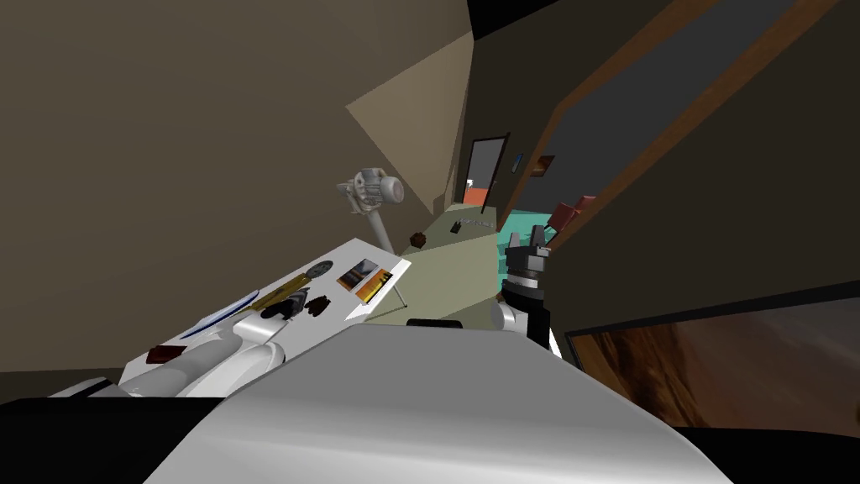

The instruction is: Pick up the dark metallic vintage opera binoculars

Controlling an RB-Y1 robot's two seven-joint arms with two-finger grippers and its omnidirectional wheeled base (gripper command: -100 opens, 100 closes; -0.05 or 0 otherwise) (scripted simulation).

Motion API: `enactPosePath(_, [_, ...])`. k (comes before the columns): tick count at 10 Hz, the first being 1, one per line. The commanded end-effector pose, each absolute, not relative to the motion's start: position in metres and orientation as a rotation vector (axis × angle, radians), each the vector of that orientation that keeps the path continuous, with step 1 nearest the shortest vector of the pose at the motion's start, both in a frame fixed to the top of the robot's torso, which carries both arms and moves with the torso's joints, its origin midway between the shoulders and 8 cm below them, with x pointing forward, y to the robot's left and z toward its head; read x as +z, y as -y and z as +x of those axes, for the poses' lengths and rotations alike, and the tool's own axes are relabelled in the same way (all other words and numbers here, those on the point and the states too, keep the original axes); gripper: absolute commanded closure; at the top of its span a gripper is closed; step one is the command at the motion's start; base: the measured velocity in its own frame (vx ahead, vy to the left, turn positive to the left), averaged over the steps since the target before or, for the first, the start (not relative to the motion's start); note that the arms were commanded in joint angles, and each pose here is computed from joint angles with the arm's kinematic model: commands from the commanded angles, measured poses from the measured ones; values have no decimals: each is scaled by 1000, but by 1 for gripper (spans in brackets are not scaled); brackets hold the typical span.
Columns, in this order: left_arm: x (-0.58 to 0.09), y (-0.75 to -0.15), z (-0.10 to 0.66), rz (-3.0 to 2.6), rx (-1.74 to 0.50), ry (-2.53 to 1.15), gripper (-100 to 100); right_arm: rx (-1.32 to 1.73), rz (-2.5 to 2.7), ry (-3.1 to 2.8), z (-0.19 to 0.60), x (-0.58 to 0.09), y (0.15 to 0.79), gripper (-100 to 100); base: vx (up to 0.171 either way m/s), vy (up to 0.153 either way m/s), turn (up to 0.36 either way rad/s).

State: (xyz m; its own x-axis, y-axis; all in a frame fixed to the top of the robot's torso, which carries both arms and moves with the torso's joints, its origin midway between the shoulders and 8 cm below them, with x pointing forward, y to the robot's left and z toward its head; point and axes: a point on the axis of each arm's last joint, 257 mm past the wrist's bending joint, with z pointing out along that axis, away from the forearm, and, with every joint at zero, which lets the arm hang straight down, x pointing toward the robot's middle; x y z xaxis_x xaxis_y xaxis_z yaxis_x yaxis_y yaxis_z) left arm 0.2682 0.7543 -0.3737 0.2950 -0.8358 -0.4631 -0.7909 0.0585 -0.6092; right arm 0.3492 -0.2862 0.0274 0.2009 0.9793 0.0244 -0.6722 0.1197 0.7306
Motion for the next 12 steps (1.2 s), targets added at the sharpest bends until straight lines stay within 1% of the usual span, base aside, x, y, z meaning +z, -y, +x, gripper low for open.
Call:
enactPosePath(1, [-374,-757,266,-1739,-77,-1459,-100,1296,701,-540,349,27,286,0,-1,-3,25])
enactPosePath(3, [-373,-767,256,-1715,-65,-1461,-100,1296,701,-540,349,27,286,0,-9,-17,-147])
enactPosePath(5, [-373,-772,251,-1743,-67,-1425,-100,1296,701,-540,349,27,286,0,-5,-5,0])
enactPosePath(7, [-373,-783,236,-1732,-48,-1427,-100,1296,701,-540,349,27,286,0,-10,-17,-164])
enactPosePath(9, [-373,-785,234,-1754,-59,-1400,-100,1296,701,-540,349,27,286,0,-4,-5,17])
enactPosePath(11, [-375,-795,217,-1753,-39,-1405,-100,1296,701,-540,349,27,286,0,-8,-16,-166])
enactPosePath(12, [-375,-795,216,-1754,-38,-1406,-100,1296,701,-540,349,27,286,0,-6,-8,24])
